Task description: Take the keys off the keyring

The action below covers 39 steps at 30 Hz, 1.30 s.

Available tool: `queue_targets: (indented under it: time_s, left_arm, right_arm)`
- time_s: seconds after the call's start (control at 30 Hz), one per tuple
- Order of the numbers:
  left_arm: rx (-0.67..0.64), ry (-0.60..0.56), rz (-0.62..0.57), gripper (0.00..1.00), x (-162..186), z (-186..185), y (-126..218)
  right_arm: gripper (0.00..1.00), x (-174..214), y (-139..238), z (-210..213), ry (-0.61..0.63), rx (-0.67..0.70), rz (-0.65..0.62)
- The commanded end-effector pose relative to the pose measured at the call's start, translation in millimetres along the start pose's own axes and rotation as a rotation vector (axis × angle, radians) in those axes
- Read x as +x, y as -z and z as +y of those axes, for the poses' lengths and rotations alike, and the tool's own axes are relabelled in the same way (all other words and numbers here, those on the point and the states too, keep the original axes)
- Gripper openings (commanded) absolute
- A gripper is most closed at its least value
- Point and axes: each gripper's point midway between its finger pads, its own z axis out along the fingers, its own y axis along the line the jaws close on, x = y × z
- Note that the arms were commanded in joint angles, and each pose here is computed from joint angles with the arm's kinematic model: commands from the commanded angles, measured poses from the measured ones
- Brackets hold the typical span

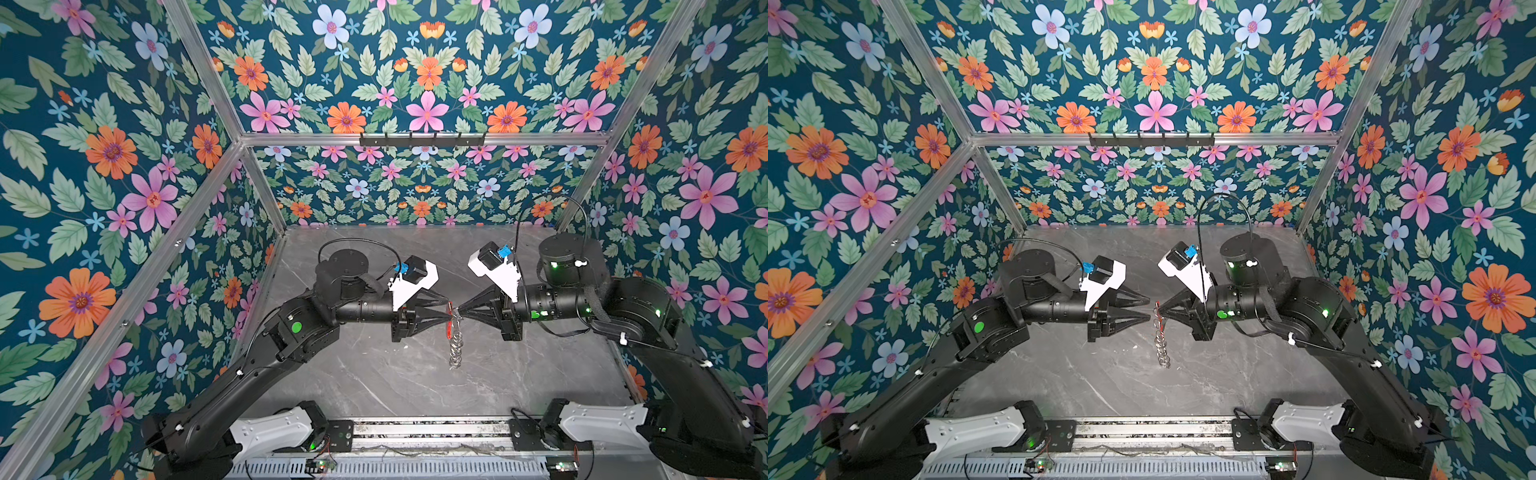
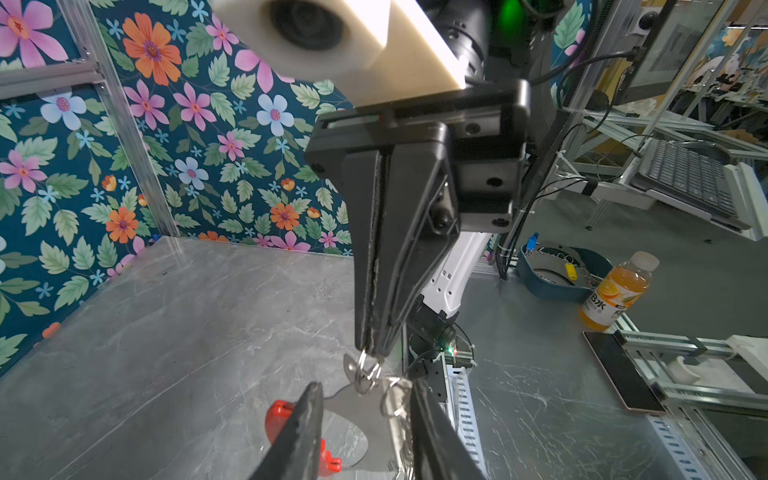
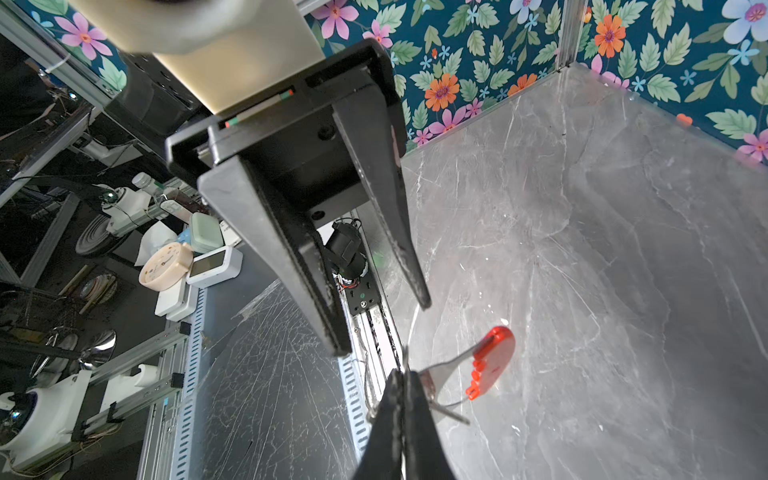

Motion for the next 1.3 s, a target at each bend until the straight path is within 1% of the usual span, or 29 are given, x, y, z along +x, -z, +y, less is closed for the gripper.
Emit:
queue_targets:
  time_s: [0.0, 0.1, 0.23, 0.43, 0.5, 0.63, 0.73, 0.83, 1.03, 1.1, 1.27]
  left_arm:
    - [0.06, 0.014, 0.018, 0.38, 3.0, -3.6, -2.7]
    - [0.087, 0.038, 0.024, 0.36, 4.2, -0.1, -3.8]
    - [0.136, 0.062, 0.025, 0.28, 3.0, -0.2, -5.4]
    - [0.219, 0.102, 0.041, 0.29, 4.5, -6.2, -10.5]
    - [0.229, 0.116, 0.055, 0.29, 7.4, -6.4, -11.9]
    - [0.256, 0.13, 0.068, 0.25, 8.9, -10.1, -12.2]
    - [0.255, 0.135, 0.072, 0.21, 9.8, -8.5, -13.3]
    - [0.25, 0.138, 0.08, 0.12, 11.3, -6.7, -15.0]
    - [0.24, 0.134, 0.079, 0.05, 10.3, -4.9, -15.2]
    - [0.234, 0.133, 0.079, 0.0, 11.1, -3.8, -15.6]
    - [0.23, 0.092, 0.052, 0.0, 6.8, -6.2, -12.1]
  right_arm:
    - [0.0, 1.7, 0.7, -0.8, 0.005, 0.006, 0.014]
    - [0.0, 2.2, -0.5, -1.4, 0.004, 0.008, 0.018]
    - [0.0, 2.3, -1.1, -2.5, 0.002, 0.012, 0.018]
    - [0.0, -0.9, -1.2, -5.1, 0.009, 0.027, 0.004]
    - [0.0, -1.9, -0.7, -6.1, 0.012, 0.035, -0.002]
    - [0.0, -3.2, -0.4, -7.6, 0.014, 0.044, -0.009]
    - [0.0, -4.3, -2.3, -8.4, 0.013, 0.042, -0.012]
    - [0.0, -5.6, -3.1, -7.9, 0.014, 0.039, -0.016]
    - [0.0, -9.6, -2.7, -8.6, 0.015, 0.044, -0.03]
    - [0.0, -10.8, -2.5, -8.7, 0.016, 0.045, -0.035]
    - [0.0, -13.7, -3.5, -7.9, 0.017, 0.039, -0.051]
